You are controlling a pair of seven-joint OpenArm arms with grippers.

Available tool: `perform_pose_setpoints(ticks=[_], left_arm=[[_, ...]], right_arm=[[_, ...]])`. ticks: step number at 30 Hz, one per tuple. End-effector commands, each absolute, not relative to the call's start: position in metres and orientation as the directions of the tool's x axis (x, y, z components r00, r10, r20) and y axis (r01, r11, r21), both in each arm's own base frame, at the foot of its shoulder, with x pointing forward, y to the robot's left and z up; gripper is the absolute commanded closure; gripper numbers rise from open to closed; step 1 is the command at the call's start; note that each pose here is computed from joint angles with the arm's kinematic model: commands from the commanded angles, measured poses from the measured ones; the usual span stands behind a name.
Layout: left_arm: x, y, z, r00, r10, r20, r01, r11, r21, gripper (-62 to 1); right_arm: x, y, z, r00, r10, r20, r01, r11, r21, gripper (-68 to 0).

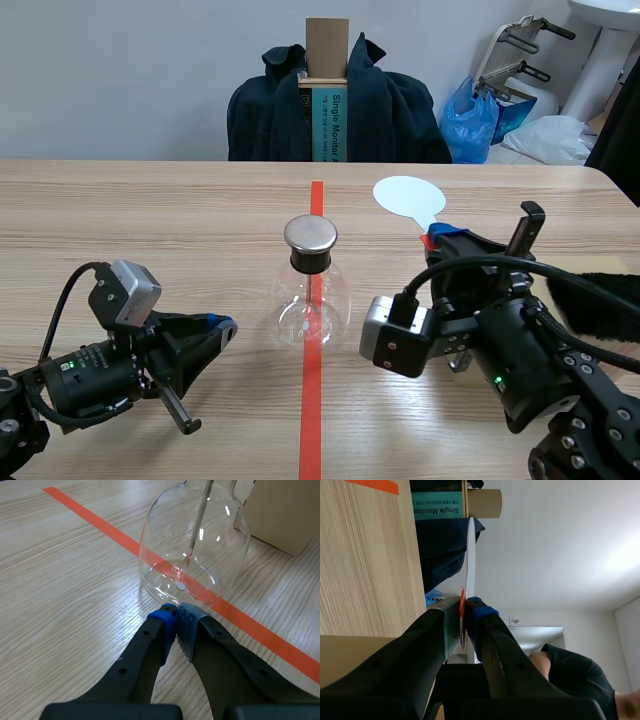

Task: Do the electroscope experiment.
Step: 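Move the plate toward and away from the electroscope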

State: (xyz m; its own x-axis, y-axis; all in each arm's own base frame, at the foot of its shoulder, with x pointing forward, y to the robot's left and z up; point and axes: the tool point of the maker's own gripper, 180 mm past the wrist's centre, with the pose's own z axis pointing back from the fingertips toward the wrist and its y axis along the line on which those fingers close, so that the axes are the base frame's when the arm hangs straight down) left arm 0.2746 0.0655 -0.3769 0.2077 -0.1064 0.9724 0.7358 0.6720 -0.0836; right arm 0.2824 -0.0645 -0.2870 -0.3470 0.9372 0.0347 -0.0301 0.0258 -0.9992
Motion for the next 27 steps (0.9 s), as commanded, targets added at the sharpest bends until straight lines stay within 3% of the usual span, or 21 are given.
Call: perform_pose_setpoints(ticks=[1, 17, 27], left_arm=[[0.284, 0.06, -0.361, 0.162, -0.069, 0.984, 0.741, 0.668, -0.075, -3.2], [0.284, 0.06, -0.361, 0.161, -0.068, 0.985, 0.741, 0.668, -0.075, -3.2], [0.284, 0.06, -0.36, 0.16, -0.067, 0.985, 0.741, 0.668, -0.075, -3.2]], right_arm=[[0.287, -0.07, -0.275, -0.338, 0.941, 0.014, 0.013, 0.02, -1.0, -0.6], [0.259, -0.02, -0.274, -0.615, 0.789, 0.007, 0.014, 0.02, -1.0, -0.6], [0.252, -0.011, -0.274, -0.666, 0.746, 0.005, 0.014, 0.019, -1.0, -0.6]])
